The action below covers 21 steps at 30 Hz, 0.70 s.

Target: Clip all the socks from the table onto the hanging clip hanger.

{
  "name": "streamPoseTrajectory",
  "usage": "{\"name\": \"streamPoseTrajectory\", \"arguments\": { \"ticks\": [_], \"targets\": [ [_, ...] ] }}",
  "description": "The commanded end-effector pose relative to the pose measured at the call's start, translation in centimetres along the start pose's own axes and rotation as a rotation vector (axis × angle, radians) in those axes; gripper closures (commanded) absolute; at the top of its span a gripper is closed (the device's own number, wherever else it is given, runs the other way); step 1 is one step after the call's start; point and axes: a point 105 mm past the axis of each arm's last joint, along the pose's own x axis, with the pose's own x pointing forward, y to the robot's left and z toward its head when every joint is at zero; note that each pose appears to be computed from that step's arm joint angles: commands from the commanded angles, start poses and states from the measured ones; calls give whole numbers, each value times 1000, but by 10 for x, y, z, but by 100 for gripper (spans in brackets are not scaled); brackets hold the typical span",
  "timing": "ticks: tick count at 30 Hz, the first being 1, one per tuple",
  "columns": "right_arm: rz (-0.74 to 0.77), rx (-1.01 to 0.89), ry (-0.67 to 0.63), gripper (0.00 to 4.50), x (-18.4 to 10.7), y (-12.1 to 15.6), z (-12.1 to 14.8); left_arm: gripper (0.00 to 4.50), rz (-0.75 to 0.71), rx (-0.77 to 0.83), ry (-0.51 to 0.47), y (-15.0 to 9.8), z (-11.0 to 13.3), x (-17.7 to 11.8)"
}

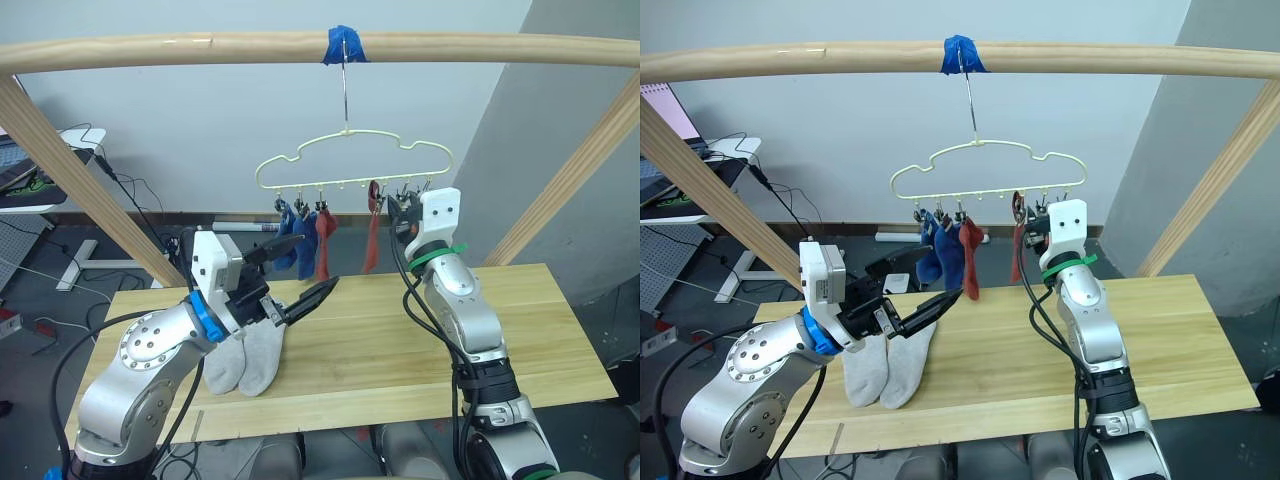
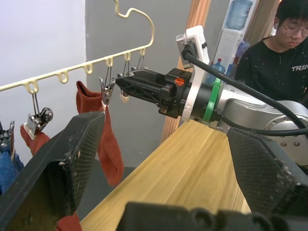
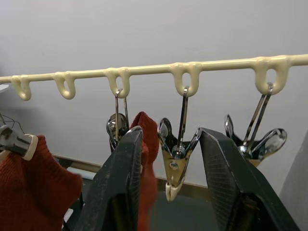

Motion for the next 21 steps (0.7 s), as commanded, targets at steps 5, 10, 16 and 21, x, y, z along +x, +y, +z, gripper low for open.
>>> {"name": "streamPoseTrajectory", "arguments": {
  "ticks": [5,10,16,21],
  "targets": [
    [-4,-15,-70,261,7,2,19,0,-24,49,-23,-6,8,2],
    [-8,-9,-71,261,9,2,19,0,-28,53,-23,-6,8,2],
    [-5,1,-70,261,10,3,19,0,-30,58,-23,-6,8,2],
    [-7,20,-69,318,11,3,18,0,-29,62,-22,-6,7,2]
  ]
}}
